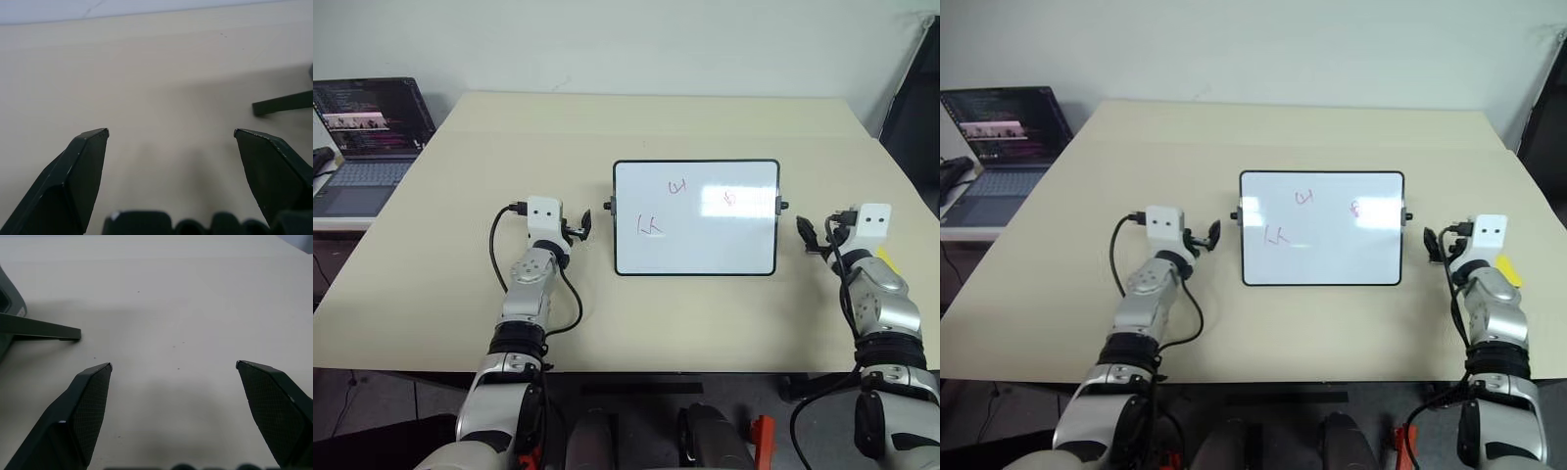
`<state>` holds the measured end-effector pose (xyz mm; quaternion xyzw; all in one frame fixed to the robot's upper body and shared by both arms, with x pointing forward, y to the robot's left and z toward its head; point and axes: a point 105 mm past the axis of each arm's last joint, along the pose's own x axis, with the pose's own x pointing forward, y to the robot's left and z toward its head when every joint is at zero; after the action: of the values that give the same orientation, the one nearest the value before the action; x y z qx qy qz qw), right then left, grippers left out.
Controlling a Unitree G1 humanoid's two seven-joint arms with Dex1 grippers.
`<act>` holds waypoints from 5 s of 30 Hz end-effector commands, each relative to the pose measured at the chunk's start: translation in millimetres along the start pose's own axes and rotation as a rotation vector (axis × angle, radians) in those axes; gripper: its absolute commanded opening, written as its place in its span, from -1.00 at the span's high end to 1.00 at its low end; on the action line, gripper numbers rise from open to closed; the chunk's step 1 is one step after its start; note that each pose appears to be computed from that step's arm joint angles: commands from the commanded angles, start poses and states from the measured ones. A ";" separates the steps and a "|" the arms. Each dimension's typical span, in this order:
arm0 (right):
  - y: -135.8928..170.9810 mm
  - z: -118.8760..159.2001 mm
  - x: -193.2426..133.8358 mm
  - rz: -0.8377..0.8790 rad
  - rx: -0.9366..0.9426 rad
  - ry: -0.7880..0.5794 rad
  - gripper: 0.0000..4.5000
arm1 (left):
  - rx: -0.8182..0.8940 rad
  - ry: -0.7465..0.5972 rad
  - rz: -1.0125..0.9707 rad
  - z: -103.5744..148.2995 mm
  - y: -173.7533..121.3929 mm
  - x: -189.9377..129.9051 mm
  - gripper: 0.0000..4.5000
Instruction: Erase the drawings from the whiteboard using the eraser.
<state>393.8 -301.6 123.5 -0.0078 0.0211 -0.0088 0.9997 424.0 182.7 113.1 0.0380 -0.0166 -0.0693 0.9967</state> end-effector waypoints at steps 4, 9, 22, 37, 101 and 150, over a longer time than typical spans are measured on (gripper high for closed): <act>-3.1 15.8 2.8 -0.008 -0.039 -0.037 -0.98 | -0.056 -0.033 -0.022 5.0 -2.9 -1.4 -1.00; -18.3 23.0 -3.3 0.021 -0.067 -0.004 -0.98 | -0.098 -0.116 -0.209 34.7 0.9 -14.0 -1.00; -80.4 27.8 -37.8 0.147 -0.036 0.260 -0.98 | 0.014 0.045 -1.032 93.7 -58.6 -89.1 -1.00; -100.9 23.1 -40.2 0.093 -0.014 0.298 -0.98 | 0.060 -0.011 -1.306 120.8 -124.7 -106.7 -1.00; -90.2 -5.8 -37.8 0.111 -0.035 0.471 -0.99 | 0.086 0.004 -1.318 114.9 -128.9 -111.6 -1.00; 297.6 67.7 -14.4 0.877 -0.721 -0.176 0.51 | 0.283 0.079 -0.743 46.4 -7.1 -124.2 -1.00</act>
<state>381.7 -0.7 167.3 -0.3214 -0.0233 0.4335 0.8415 300.4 196.8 143.3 0.1653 0.0566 -0.4159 0.8925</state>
